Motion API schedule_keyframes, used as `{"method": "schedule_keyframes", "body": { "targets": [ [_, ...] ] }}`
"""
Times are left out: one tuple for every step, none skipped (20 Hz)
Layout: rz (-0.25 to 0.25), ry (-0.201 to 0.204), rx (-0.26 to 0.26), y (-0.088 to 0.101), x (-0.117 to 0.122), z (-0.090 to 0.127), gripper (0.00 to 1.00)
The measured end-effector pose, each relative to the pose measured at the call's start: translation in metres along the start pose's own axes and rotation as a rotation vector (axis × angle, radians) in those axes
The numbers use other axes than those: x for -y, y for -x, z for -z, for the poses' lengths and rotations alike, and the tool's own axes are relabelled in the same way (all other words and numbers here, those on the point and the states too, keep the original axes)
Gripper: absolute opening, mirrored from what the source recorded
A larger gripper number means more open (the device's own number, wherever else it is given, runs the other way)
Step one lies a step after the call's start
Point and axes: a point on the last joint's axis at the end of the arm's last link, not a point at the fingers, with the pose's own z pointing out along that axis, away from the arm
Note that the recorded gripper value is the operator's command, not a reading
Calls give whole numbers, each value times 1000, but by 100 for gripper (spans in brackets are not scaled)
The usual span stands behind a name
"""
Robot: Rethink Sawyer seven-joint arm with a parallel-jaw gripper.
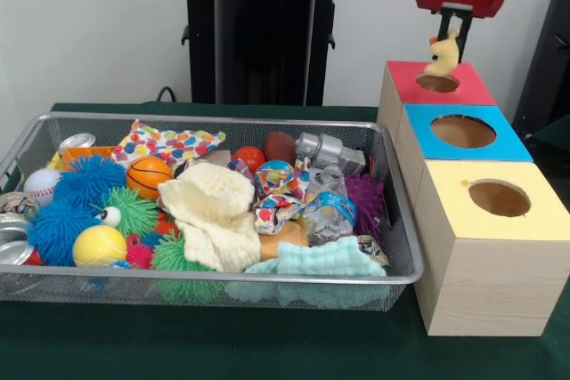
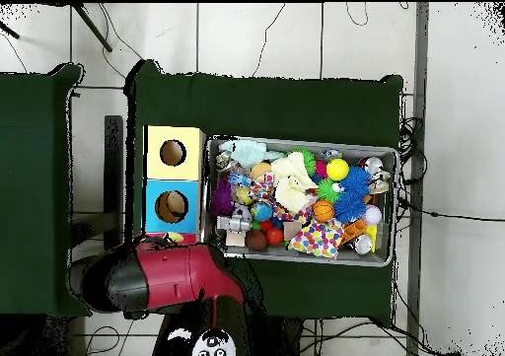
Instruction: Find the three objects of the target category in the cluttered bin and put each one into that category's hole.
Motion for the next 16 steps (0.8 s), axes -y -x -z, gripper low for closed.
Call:
{"method": "schedule_keyframes", "body": {
  "targets": [
    [1,0,0,0,0,0,0],
    [1,0,0,0,0,0,100],
    [1,0,0,0,0,0,100],
    [2,-1,0,-1,0,0,100],
    [2,-1,0,-1,0,0,100],
    [6,-3,1,-2,-1,0,100],
    [8,-4,2,-3,-2,0,100],
    [10,-5,2,-4,-3,0,100],
    [12,-6,2,-5,-3,0,100],
    [14,-6,3,-5,-4,0,100],
    [25,-8,4,-9,-9,1,0],
    [26,-8,3,-10,-9,1,0],
    [27,-8,3,-10,-9,1,0],
    [30,-8,4,-11,-11,1,0],
    [30,-8,4,-11,-11,1,0],
    [30,-8,3,-11,-11,1,0]
  ]
}}
